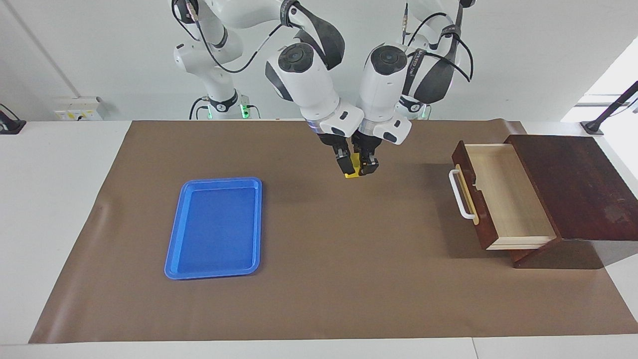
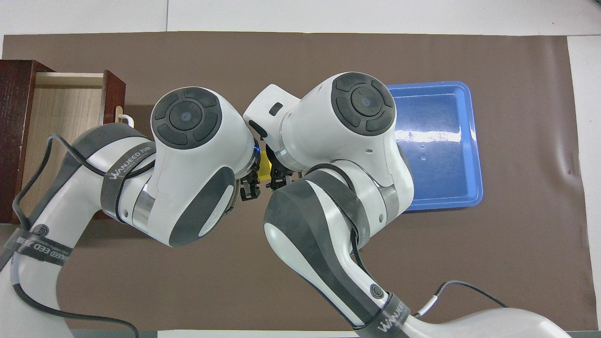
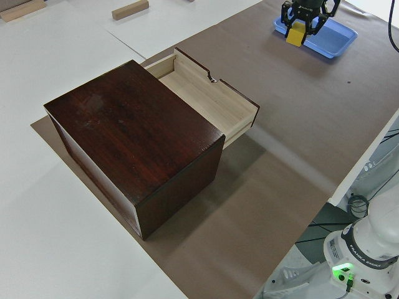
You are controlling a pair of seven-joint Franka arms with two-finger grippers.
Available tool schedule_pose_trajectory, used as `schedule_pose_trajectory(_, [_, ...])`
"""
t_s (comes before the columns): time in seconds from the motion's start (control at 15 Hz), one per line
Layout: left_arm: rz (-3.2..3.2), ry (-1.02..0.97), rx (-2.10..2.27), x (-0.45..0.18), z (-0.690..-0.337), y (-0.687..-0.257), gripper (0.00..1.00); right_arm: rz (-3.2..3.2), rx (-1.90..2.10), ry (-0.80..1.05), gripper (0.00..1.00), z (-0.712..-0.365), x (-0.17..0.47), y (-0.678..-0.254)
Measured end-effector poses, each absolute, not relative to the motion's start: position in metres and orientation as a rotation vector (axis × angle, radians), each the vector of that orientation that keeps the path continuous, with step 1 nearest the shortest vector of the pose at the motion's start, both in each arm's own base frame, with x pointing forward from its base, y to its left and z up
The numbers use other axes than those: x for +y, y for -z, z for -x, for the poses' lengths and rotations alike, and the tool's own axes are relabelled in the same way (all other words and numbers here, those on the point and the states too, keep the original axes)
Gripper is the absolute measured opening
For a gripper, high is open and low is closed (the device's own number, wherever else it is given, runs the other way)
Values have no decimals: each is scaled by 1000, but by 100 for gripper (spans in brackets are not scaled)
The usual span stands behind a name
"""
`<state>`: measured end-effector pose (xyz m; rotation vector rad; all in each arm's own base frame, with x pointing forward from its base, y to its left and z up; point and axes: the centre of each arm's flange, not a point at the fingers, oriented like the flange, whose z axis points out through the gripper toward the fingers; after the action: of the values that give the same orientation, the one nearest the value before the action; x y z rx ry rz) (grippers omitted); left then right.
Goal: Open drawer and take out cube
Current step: 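Grasp the cube with the right gripper while the left gripper releases it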
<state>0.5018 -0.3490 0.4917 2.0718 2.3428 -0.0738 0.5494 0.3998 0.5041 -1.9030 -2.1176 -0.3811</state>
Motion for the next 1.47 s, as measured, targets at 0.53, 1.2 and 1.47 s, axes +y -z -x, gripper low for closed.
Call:
schedule_pose_trajectory(0.53, [-2072,74,2345,-349,-502,-491,55,1901,-2112,335,100,-551,402,-485])
schedule_pose_trajectory(1.2, [-2085,75,2341,-343,-496,-491,55,1899,-2111,335,56,-546,409,-485])
schedule_pose_trajectory(1.47, [-2095,76,2335,-341,-496,-491,55,1908,-2104,333,56,-545,412,-485])
